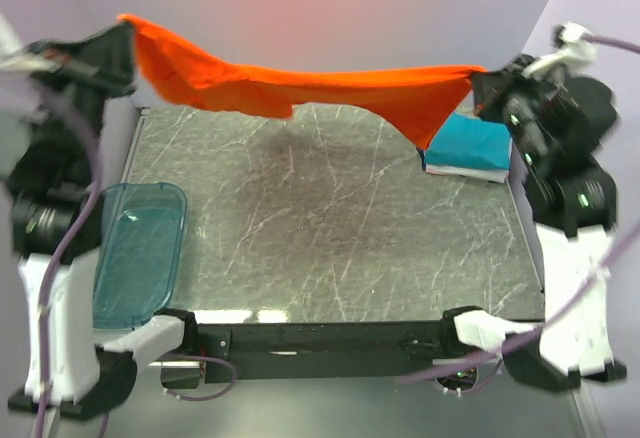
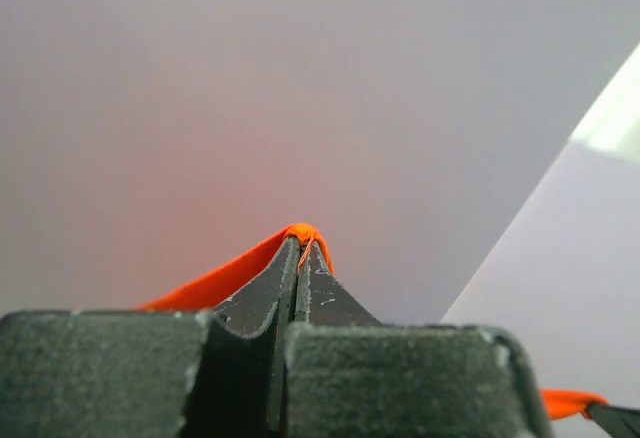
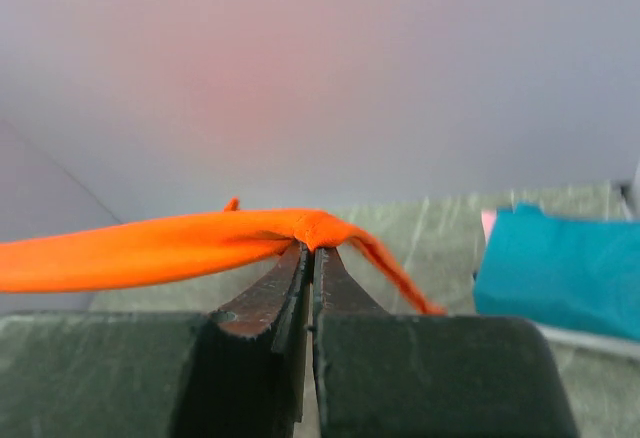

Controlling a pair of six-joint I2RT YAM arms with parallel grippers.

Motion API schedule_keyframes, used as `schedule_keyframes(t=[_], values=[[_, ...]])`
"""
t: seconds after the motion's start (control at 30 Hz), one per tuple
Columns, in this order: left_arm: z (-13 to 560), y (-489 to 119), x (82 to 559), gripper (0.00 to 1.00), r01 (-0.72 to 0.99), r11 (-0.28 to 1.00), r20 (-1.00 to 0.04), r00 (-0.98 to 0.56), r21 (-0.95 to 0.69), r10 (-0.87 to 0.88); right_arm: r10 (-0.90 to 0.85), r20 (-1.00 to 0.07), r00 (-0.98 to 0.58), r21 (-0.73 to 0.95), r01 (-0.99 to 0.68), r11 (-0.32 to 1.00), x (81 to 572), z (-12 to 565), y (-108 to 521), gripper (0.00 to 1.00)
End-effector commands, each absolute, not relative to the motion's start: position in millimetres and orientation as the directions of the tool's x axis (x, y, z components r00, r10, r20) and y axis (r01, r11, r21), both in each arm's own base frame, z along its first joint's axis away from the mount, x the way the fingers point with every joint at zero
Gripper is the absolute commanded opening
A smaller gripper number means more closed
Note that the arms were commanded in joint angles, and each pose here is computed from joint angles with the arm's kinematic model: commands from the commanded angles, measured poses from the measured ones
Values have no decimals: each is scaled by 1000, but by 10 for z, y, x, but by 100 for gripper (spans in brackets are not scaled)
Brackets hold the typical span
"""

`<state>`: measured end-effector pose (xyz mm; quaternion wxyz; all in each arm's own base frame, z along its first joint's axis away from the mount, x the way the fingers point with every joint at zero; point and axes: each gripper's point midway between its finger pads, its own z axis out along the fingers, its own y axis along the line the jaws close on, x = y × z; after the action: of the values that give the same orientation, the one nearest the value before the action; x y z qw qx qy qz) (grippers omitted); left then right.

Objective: Fold and stack the t-shirts
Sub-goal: Flatten the tshirt out

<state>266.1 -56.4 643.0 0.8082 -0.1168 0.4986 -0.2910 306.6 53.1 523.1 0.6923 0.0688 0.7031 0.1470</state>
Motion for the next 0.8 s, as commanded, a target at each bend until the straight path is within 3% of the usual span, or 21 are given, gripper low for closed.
schedule_keyframes(t=[0.0, 0.2, 0.37, 0.5, 0.6, 0.77], values=[[6827, -378, 2132, 0, 387, 808, -644, 488, -445, -589, 325, -924, 201, 295, -167, 941, 2669, 5813, 440, 0], [7119, -236, 1486, 0, 419, 797, -563, 564, -434, -603, 353, -889, 292, 310, -183, 933, 2164, 6036, 335, 0], [7223, -320, 1481, 0, 463, 782, -561, 546, -417, -622, 395, -881, 261, 359, -175, 917, 2107, 5944, 321, 0], [6898, -517, 2093, 0, 457, 756, -640, 413, -469, -647, 382, -914, 139, 372, -92, 924, 2487, 5424, 321, 0], [6220, -814, 3005, 0, 422, 720, -722, 192, -551, -665, 356, -933, 48, 354, -40, 934, 2856, 4925, 347, 0], [4748, -1125, 4236, 0, 249, 712, -752, -147, -657, -642, 314, -935, -161, 311, 44, 949, 3580, 3847, 374, 0]])
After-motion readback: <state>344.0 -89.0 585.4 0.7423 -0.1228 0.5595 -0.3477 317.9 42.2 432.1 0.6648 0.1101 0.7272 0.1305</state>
